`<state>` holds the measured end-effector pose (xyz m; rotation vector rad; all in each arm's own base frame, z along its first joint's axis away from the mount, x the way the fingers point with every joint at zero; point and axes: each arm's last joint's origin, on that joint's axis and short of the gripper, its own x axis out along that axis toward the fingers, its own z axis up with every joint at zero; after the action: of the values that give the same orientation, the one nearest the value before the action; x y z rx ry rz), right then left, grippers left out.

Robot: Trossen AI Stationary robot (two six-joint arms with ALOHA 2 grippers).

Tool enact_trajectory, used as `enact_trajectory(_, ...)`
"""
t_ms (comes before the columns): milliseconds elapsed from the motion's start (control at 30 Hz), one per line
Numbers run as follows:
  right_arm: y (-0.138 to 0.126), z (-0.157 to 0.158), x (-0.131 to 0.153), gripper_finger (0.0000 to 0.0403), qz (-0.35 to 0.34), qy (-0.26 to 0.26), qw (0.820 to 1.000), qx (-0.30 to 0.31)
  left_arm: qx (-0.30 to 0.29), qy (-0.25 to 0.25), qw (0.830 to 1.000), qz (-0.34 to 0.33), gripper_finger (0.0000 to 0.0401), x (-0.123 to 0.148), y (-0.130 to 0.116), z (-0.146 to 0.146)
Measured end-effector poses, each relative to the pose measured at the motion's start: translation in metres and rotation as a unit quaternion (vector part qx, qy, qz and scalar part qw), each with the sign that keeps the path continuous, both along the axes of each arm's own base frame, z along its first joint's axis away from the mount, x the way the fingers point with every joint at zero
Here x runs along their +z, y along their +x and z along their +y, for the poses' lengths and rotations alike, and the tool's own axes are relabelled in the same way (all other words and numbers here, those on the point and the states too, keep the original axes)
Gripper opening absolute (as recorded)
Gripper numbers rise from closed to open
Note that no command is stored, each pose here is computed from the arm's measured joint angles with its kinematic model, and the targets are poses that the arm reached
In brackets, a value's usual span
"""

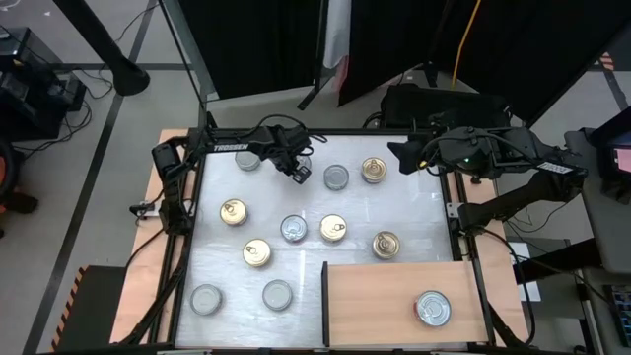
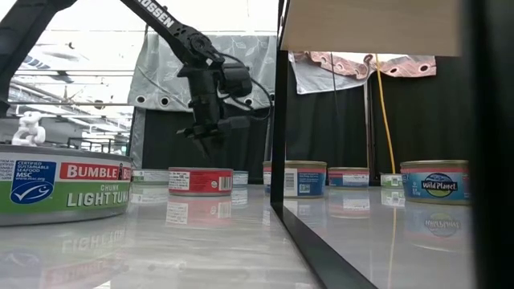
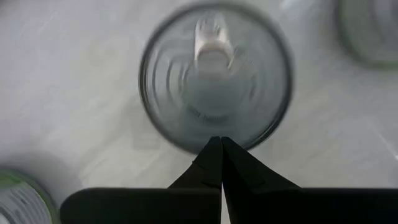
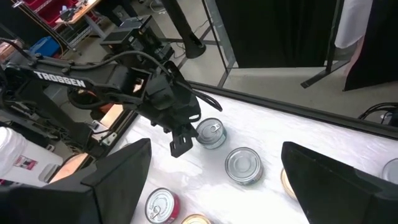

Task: Stack canned seafood by type on shelf
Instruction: Put the green-blue tuna can on the shelf

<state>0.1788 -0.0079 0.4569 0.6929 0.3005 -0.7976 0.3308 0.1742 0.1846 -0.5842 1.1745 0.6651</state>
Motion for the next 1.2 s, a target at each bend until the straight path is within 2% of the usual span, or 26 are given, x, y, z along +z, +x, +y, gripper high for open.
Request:
enact_trajectory(467, 0.0, 0.0, 0.0, 0.0352, 0.004, -0.005, 1.0, 0.004, -0.025, 0.002, 0.999, 0.021, 0.0, 0.003, -0.002, -0.001)
enact_trajectory(867, 0.0, 0.0, 0.0, 0.0352, 0.003, -0.004, 1.0, 0.003, -0.033, 0.002, 0.999, 0.042, 0.0, -0.013, -0.003, -0.002)
enact_trajectory(1133, 0.0, 0.0, 0.0, 0.0352, 0.003, -0.004, 1.0, 0.003, -0.03, 0.034, 0.999, 0.026, 0.0, 0.012, -0.005, -0.002)
enact_trajectory(1200, 0.0, 0.0, 0.0, 0.0352, 0.003, -0.004, 1.0, 0.003, -0.033, 0.034, 0.998, 0.04, 0.0, 0.011, -0.007, -0.001)
